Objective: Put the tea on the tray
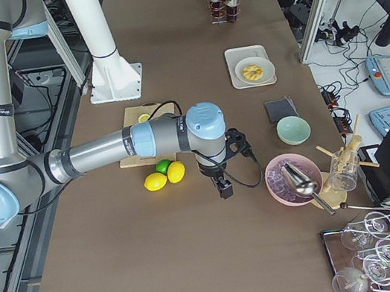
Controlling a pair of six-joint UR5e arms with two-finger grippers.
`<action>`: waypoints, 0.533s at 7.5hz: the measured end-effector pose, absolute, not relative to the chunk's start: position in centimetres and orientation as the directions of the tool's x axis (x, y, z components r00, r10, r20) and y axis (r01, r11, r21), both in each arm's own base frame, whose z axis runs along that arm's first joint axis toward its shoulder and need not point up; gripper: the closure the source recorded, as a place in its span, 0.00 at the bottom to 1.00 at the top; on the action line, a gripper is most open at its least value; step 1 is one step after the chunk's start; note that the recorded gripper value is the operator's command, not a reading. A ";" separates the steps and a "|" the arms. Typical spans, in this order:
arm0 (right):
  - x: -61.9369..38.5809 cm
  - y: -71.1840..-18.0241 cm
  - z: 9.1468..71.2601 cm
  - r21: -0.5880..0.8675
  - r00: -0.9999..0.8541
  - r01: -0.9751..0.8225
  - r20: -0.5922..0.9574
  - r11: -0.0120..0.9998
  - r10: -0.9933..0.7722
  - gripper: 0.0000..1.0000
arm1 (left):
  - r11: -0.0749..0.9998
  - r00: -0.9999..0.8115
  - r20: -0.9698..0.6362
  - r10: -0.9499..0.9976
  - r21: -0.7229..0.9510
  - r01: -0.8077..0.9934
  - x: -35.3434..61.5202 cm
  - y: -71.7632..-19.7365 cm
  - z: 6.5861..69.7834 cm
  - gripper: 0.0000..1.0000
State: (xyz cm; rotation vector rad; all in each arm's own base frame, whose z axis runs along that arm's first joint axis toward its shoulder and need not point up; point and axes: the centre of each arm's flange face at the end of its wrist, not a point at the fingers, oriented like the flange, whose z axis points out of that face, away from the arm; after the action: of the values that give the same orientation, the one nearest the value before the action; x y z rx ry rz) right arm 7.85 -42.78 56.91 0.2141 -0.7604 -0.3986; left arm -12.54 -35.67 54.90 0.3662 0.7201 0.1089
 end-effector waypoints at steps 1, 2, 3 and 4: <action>7.8 -42.8 56.9 0.331 0.654 0.272 0.625 0.904 -0.426 0.00 | 0.926 0.750 -0.623 0.222 0.375 0.038 -12.5 -36.1 54.0 0.02; 7.8 -42.8 56.8 0.333 0.654 0.273 0.624 0.903 -0.427 0.00 | 0.924 0.747 -0.631 0.212 0.378 0.057 -12.2 -37.0 52.8 0.02; 7.8 -42.8 56.7 0.335 0.654 0.273 0.623 0.902 -0.429 0.00 | 0.925 0.740 -0.644 0.195 0.372 0.081 -11.4 -38.0 51.6 0.02; 7.8 -42.8 56.7 0.336 0.654 0.273 0.623 0.902 -0.430 0.00 | 0.925 0.731 -0.659 0.178 0.365 0.105 -10.3 -39.1 50.2 0.02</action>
State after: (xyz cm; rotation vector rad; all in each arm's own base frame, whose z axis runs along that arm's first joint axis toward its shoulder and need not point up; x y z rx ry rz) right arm 7.85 -42.84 56.65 0.2201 -0.7602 -0.4025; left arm -10.31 -39.11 50.18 0.3974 0.7558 0.0415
